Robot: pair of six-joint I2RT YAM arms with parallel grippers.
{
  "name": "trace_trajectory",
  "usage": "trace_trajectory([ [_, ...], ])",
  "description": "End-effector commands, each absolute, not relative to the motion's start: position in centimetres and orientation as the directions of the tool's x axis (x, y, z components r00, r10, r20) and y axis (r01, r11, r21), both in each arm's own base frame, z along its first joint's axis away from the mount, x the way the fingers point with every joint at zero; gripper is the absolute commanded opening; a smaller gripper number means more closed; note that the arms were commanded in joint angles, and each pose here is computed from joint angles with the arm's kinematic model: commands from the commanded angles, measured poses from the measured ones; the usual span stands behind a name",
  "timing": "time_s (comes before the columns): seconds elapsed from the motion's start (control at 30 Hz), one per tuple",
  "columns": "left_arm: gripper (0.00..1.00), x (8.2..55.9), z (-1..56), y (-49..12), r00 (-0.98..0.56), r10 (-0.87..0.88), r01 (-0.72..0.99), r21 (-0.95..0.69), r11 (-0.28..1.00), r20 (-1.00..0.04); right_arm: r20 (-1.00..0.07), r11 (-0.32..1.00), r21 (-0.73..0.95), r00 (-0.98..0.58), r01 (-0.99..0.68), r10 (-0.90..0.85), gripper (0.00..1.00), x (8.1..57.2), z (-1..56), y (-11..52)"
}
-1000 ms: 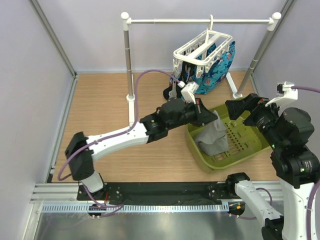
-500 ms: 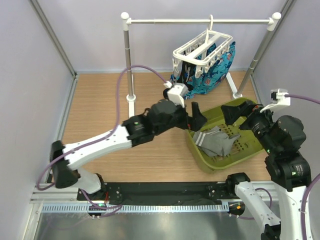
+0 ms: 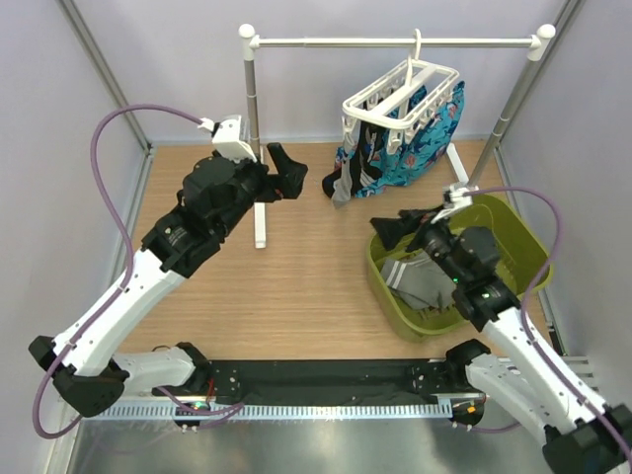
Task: Remove the socks clipped to the hanger
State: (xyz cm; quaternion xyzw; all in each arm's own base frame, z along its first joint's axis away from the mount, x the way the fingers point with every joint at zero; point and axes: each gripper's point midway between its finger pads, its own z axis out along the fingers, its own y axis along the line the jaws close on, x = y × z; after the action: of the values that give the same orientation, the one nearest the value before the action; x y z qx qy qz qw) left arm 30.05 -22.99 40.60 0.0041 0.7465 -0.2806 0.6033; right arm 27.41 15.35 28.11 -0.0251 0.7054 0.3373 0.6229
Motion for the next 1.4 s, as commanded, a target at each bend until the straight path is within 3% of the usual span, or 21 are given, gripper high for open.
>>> trace_trajectory([
  [0.0,0.91,30.5,42.5,-24.8,-0.237,-0.302,0.462,-0.381,0.801,-0.923,-0.944,0.803,0.267,0.023,-0.532,0.329,0.97,29.1,33.0,17.6],
  [0.07,0.9,30.9,43.4,-25.9,-0.222,-0.293,0.512,-0.367,0.777,-0.93,-0.959,0.786,0.235,-0.007,-0.572,0.282,0.97,28.9,31.1,20.5],
  [0.27,0.83,32.0,45.8,-28.6,-0.191,-0.296,0.594,-0.35,0.724,-0.936,-0.968,0.855,0.131,0.12,-0.502,0.218,0.96,30.7,29.4,22.9],
  [0.5,0.77,32.9,47.4,-29.0,-0.157,-0.317,0.595,-0.346,0.725,-0.935,-0.975,0.94,0.002,0.209,-0.341,0.077,0.96,35.1,28.4,23.8],
  [0.63,0.74,33.4,47.6,-29.0,-0.139,-0.323,0.586,-0.341,0.735,-0.936,-0.972,0.942,-0.037,0.23,-0.333,0.043,0.93,37.0,27.6,25.5],
  [0.73,0.71,33.8,47.8,-29.3,-0.116,-0.317,0.584,-0.323,0.744,-0.941,-0.971,0.943,-0.063,0.24,-0.328,0.018,0.7,38.2,27.5,26.6],
  [0.77,0.7,33.9,47.8,-29.5,-0.109,-0.31,0.583,-0.314,0.749,-0.944,-0.97,0.942,-0.067,0.244,-0.329,0.017,0.55,38.3,27.6,26.8],
  [0.87,0.66,34.0,48.8,-29.7,-0.04,-0.282,0.576,-0.253,0.777,-0.959,-0.966,0.936,-0.081,0.26,-0.344,0.011,0.31,38.1,28.5,27.5],
  [0.93,0.65,33.9,49.0,-30.5,-0.011,-0.262,0.578,-0.22,0.786,-0.965,-0.967,0.932,-0.088,0.255,-0.351,0.005,0.24,37.8,28.5,27.6],
  [1.07,0.61,34.0,49.2,-31.6,0.037,-0.211,0.57,-0.153,0.807,-0.977,-0.969,0.917,-0.09,0.248,-0.388,0.01,0.01,36.7,28.9,28.3],
  [1.37,0.56,34.7,48.0,-33.4,0.048,-0.168,0.536,-0.117,0.836,-0.985,-0.966,0.901,-0.082,0.256,-0.426,0.034,0.01,34.7,29.7,29.0],
])
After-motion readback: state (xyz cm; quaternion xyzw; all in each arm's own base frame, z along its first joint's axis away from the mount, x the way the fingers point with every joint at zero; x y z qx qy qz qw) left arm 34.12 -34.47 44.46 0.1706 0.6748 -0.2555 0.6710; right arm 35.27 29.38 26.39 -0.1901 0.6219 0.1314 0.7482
